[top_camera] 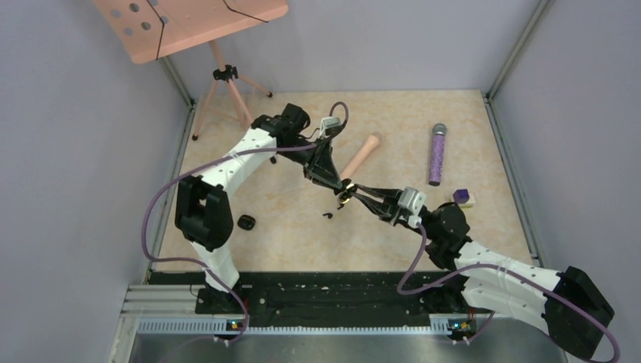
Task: Insert the wireless bluetooth earbuds into the charging case
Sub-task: Insert the right earbud into the right side groove of the charging case.
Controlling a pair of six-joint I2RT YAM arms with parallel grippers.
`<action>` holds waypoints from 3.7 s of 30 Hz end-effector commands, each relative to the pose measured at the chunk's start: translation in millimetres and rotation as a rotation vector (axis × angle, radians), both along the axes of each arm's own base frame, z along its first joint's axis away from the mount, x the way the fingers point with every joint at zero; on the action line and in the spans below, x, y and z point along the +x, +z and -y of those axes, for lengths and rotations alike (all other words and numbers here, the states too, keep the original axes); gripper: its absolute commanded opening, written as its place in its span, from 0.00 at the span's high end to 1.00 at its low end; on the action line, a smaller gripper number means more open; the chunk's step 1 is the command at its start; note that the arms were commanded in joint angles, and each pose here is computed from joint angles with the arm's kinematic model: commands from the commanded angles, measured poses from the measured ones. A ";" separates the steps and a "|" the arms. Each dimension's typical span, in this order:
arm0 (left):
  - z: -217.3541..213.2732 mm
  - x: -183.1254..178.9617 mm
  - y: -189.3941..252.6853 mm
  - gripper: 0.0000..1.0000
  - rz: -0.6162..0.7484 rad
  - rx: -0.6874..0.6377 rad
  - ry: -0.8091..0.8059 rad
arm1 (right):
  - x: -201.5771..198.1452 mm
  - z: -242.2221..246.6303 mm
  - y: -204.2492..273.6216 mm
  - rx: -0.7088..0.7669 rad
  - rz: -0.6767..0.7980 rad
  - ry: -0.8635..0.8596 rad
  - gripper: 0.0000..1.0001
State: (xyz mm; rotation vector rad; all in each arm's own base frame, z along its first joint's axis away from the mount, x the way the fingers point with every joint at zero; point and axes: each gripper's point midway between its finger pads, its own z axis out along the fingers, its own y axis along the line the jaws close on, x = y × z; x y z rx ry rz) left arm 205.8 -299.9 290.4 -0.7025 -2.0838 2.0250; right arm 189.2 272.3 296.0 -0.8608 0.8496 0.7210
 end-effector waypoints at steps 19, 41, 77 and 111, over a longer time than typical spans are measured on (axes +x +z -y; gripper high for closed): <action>-6.0 14.4 13.2 1.00 -0.098 -0.145 0.004 | 22.6 7.3 5.8 0.062 -0.140 -0.102 1.00; -13.9 31.7 -0.8 1.00 -0.207 -0.106 0.080 | 29.5 -9.4 10.6 0.013 -0.156 -0.071 1.00; -20.4 41.0 -8.6 1.00 -0.242 -0.092 0.111 | 48.6 -25.0 -12.7 -0.027 -0.197 -0.092 1.00; -21.3 39.8 0.0 1.00 -0.256 -0.089 0.109 | 26.0 -20.2 -34.3 -0.131 -0.015 -0.045 1.00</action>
